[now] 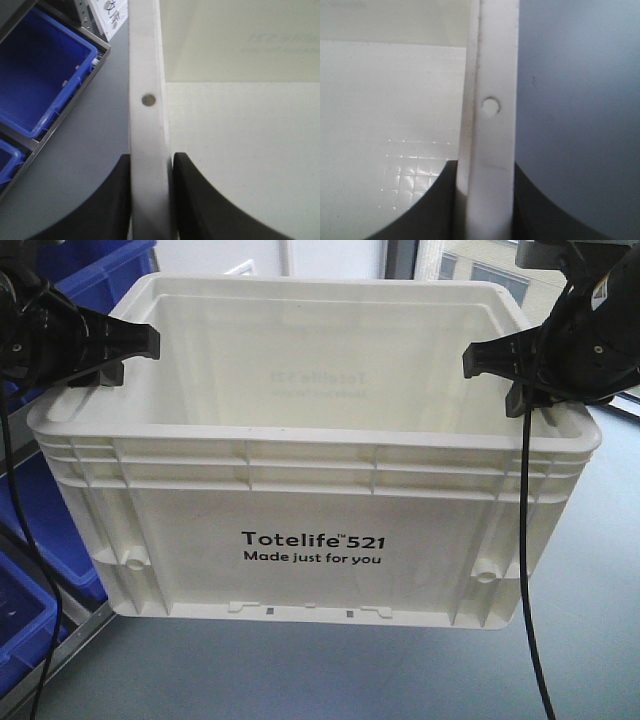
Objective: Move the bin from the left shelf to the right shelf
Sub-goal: 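Carry the tote with both grippers while turning toward the other shelving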
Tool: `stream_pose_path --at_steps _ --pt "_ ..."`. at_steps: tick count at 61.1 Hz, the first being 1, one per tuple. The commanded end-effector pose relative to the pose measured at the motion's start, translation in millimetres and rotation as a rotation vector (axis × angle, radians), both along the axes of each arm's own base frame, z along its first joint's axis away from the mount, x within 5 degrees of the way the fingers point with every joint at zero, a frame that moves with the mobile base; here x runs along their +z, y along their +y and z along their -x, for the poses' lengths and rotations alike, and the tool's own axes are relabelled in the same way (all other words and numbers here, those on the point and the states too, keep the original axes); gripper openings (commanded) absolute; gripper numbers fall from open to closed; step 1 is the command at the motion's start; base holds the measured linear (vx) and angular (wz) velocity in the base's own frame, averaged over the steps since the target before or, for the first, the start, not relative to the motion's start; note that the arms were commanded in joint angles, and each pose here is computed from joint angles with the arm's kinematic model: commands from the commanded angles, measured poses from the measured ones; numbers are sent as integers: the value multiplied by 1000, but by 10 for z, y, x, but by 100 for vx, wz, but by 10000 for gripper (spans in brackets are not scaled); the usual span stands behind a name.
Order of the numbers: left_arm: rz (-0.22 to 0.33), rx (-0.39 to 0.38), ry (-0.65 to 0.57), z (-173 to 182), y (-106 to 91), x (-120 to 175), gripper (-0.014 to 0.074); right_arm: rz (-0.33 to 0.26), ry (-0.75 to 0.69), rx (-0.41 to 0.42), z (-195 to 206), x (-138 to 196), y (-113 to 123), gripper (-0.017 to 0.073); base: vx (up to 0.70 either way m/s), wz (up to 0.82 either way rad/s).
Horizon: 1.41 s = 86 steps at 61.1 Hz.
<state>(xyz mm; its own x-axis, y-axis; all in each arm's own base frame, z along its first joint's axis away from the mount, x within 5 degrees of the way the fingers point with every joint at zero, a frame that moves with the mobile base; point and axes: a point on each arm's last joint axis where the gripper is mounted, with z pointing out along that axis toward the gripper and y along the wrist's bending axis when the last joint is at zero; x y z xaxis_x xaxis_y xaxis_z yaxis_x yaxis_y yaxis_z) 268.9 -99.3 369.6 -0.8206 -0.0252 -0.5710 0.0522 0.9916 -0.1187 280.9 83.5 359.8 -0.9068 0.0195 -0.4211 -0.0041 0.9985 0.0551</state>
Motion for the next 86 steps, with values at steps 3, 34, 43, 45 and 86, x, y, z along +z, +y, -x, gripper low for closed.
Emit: stream_pose_path --at_steps 3,34,43,45,86 --pt "-12 -13 -160 41 63 280 61 17 -180 -10 40 313 -98 2 12 50" --pt "-12 -13 -160 41 63 280 61 17 -180 -10 40 313 -98 2 9 50" --pt "-12 -13 -160 41 63 280 61 17 -180 -10 40 313 -98 2 6 45" --pt "-12 -13 -160 41 63 280 61 17 -180 -10 40 313 -98 2 5 42" --pt "-12 -13 -160 41 63 280 61 17 -180 -10 40 313 -98 2 5 32"
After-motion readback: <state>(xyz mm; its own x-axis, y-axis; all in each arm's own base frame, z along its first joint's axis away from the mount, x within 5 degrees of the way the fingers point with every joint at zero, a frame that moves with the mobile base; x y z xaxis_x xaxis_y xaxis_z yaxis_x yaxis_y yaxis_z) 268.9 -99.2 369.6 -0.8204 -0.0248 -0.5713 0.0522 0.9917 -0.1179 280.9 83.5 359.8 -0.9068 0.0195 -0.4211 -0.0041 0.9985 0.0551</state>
